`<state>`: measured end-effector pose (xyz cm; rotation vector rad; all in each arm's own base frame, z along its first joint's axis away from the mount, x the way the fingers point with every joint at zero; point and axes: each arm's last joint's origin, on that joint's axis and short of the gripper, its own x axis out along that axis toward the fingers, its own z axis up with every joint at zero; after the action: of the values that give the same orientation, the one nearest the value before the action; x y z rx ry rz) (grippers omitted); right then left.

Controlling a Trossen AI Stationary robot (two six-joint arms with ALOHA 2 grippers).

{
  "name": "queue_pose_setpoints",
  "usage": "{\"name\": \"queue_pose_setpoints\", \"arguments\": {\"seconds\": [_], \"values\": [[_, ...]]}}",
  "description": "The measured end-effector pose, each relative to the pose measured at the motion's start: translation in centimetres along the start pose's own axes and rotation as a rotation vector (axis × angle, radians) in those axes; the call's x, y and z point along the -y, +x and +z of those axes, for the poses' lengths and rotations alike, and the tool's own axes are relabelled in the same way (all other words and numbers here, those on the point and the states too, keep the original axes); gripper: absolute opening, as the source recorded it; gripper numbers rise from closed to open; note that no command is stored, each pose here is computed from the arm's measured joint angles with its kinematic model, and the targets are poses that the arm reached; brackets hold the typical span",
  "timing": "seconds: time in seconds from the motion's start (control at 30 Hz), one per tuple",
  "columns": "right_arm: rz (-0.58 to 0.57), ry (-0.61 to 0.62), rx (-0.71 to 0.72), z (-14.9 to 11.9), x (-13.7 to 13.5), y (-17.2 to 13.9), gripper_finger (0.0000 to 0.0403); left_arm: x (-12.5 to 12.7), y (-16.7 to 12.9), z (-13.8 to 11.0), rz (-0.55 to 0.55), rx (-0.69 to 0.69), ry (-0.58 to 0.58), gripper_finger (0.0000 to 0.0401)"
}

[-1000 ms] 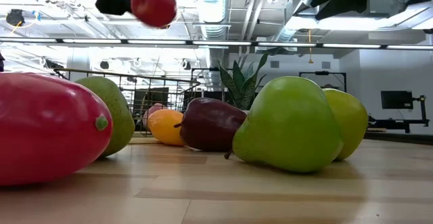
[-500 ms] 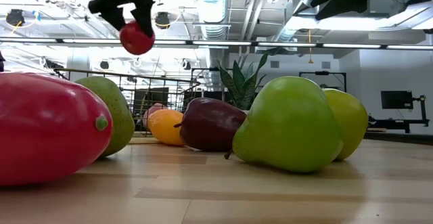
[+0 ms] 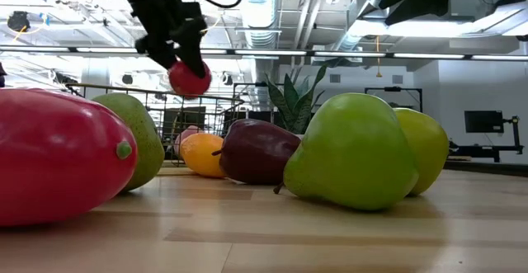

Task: Build produce basket
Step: Put the red apple into the wire basket

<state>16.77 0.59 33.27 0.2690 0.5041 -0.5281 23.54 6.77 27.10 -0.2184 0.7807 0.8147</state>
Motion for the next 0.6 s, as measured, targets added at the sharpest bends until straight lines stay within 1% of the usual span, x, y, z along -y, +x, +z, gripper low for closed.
{"name": "queue_pose_setpoints", "arguments": {"seconds": [0.1, 0.2, 0.4, 0.6], "values": [[-0.001, 0.002, -0.002, 0.0, 0.0, 0.0, 0.0273, 0.5, 1.2, -0.3, 0.0, 0.004, 0.027, 0.0339], [-0.001, 0.009, -0.003, 0.0, 0.0, 0.0, 0.0273, 0.9, 2.5, -0.7, 0.019, -0.031, 0.079, 0.0339], [-0.002, 0.009, -0.003, 0.0, 0.0, 0.0, 0.0273, 1.9, 5.1, -1.8, -0.003, -0.135, 0.185, 0.0339], [-0.001, 0.008, -0.003, 0.0, 0.0, 0.0, 0.0273, 2.5, 6.7, -2.1, -0.043, -0.163, 0.243, 0.0339]]}}
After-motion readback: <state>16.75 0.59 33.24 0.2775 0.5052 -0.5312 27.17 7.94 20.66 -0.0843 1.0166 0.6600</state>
